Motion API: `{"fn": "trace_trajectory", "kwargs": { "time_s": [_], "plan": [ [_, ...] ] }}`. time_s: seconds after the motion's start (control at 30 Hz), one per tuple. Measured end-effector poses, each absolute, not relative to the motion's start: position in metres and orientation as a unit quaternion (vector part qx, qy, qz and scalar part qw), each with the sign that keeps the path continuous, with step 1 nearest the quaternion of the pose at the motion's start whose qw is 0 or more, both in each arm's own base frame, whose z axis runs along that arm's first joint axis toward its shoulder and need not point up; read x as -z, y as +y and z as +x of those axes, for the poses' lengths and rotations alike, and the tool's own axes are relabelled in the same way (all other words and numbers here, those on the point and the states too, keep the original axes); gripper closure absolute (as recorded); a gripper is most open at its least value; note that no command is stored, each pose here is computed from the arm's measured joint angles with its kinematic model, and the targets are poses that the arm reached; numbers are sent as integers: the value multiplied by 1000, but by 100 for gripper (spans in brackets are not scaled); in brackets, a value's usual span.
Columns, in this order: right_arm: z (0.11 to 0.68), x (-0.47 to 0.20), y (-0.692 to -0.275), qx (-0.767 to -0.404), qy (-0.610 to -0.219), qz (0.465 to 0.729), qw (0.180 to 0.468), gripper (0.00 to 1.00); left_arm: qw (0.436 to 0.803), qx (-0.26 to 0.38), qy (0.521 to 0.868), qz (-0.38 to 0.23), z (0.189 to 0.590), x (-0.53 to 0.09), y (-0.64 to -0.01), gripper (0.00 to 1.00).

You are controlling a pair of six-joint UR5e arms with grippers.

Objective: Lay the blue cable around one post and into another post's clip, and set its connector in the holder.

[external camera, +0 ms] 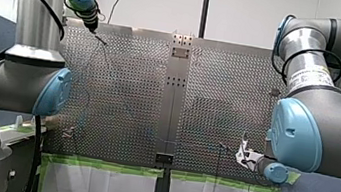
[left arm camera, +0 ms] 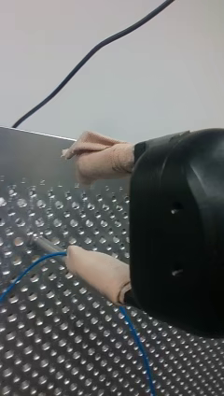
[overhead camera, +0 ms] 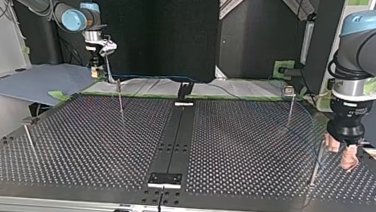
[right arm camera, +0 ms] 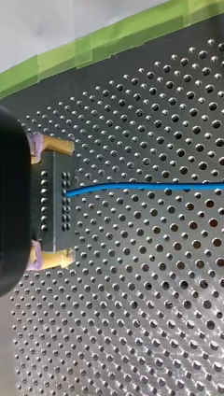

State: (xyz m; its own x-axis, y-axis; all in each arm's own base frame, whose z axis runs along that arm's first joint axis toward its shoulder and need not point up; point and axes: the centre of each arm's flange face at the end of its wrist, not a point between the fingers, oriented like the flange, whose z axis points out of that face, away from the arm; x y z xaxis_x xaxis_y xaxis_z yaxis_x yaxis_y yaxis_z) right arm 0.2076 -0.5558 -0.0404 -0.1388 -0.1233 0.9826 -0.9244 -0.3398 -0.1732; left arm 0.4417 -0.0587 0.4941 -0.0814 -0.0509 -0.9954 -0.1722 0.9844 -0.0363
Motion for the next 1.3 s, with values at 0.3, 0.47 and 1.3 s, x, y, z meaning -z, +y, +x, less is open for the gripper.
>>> {"fn": "trace_trajectory", "kwargs": {
  "time_s": [0.3,0.47,1.3],
  "plan": [
    [209,40,-556,-595,-464,563,337,99,678,-26,732,-64,441,-497,-65,0],
    [209,40,-556,-595,-464,563,337,99,679,-25,731,-64,440,-498,-66,0],
    [209,40,-556,-595,-464,563,337,99,679,-23,730,-67,439,-498,-67,0]
  ]
}}
